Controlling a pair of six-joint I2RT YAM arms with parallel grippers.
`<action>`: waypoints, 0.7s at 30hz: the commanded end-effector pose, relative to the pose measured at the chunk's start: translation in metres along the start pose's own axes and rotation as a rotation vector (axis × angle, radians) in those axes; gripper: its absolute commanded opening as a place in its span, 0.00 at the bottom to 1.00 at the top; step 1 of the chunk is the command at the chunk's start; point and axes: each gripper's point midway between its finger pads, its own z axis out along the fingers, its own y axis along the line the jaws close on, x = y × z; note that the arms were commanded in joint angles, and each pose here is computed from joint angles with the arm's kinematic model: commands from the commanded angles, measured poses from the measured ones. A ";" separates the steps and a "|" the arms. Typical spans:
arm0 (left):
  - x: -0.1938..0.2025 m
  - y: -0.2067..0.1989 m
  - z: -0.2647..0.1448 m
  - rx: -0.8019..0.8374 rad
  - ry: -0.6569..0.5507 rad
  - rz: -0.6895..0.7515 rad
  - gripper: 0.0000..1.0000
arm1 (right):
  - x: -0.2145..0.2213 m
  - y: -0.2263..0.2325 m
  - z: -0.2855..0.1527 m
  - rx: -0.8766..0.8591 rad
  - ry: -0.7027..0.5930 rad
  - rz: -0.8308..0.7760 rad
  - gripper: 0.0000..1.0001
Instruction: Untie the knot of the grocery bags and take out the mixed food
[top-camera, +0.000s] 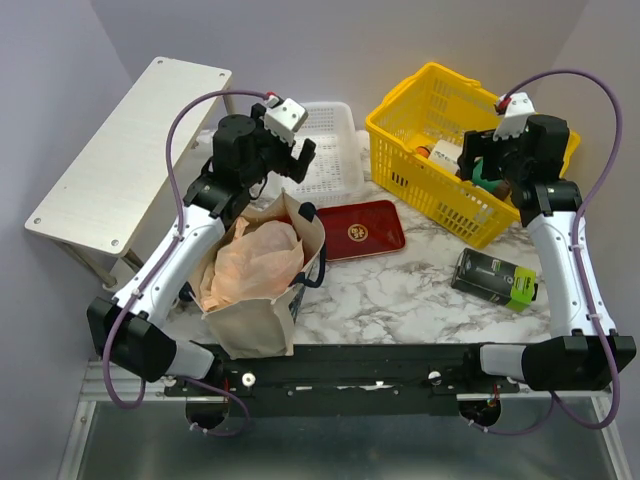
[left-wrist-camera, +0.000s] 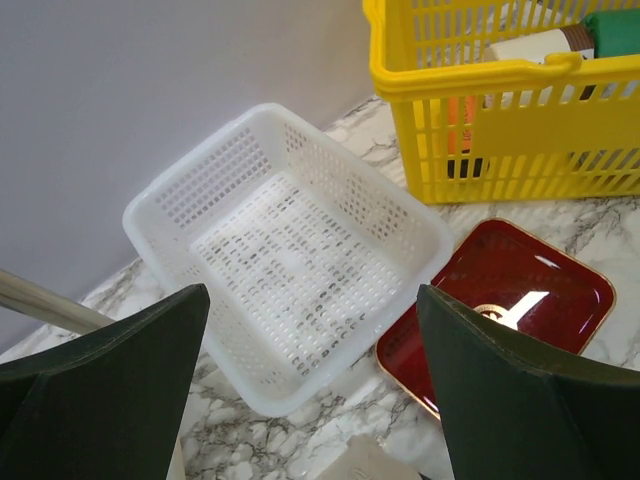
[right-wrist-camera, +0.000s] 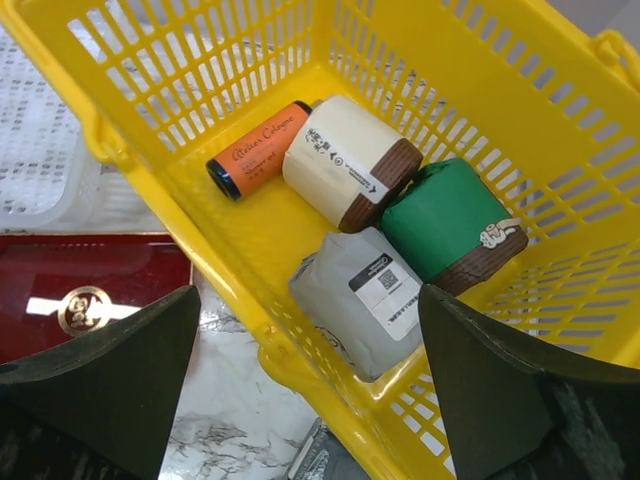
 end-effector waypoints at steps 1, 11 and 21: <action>-0.027 -0.012 -0.004 0.094 -0.003 0.033 0.99 | -0.005 0.027 -0.010 -0.172 -0.025 -0.125 0.98; -0.005 -0.018 -0.083 0.174 0.232 0.240 0.99 | -0.009 0.122 -0.027 -0.663 -0.066 -0.101 0.94; 0.047 -0.054 -0.201 0.412 0.515 0.378 0.99 | 0.009 0.180 -0.031 -0.775 -0.024 -0.085 0.94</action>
